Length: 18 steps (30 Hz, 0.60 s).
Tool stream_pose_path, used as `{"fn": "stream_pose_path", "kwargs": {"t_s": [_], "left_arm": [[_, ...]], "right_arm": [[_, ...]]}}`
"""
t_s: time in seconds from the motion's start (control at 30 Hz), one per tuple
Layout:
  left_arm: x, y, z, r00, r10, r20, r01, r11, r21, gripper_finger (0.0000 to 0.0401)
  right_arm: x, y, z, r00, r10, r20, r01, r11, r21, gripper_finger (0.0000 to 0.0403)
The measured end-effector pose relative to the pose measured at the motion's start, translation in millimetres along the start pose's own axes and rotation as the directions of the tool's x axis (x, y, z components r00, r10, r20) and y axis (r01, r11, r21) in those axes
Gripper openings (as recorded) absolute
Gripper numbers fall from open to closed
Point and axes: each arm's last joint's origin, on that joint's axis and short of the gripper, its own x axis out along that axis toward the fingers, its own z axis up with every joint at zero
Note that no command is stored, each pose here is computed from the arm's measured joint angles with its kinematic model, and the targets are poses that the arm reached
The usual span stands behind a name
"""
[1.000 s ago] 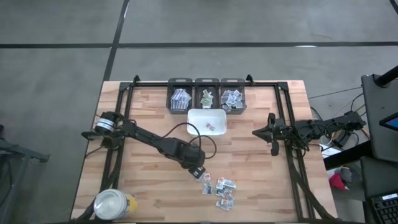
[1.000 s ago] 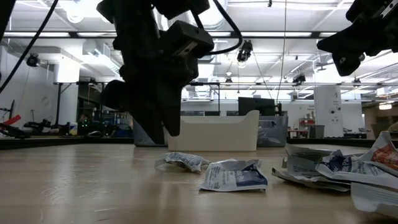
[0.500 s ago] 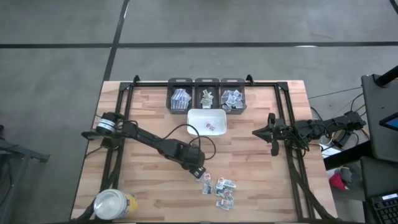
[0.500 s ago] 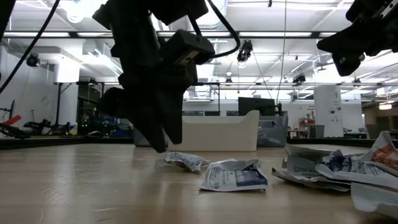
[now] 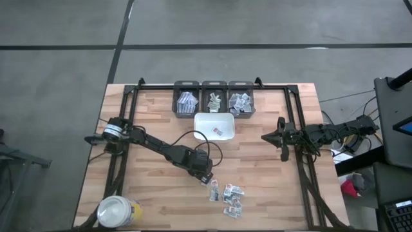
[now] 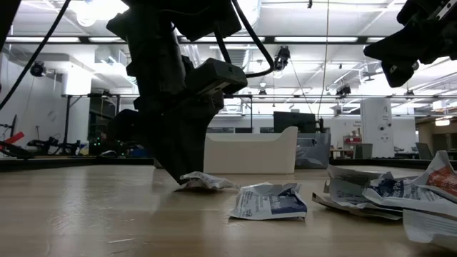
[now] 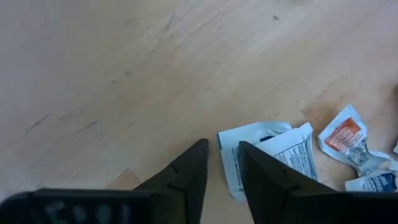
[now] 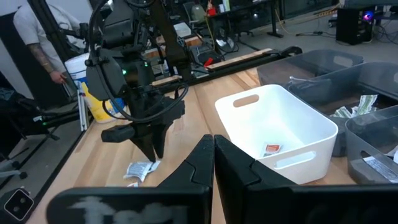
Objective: Pick & Place First Aid Supplies
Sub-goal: Put the white alcohol pad into the right black bin
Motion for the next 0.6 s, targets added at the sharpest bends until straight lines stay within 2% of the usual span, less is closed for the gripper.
{"fn": "stream_pose_path", "kwargs": {"t_s": [0.33, 0.6], "left_arm": [[0.7, 4.8, 0.0, 0.998, 0.054, 0.014, -0.055, 0.998, 0.042, 0.0014], [0.8, 6.9, 0.8, 0.996, 0.079, 0.03, -0.081, 0.993, 0.087, 0.0002]], "right_arm": [[0.0, 0.1, 0.1, 1.0, 0.001, 0.001, -0.001, 1.0, 0.0, 0.0011], [0.0, 0.1, 0.3, 1.0, 0.001, 0.002, -0.001, 1.0, 0.001, 0.0011]]}}
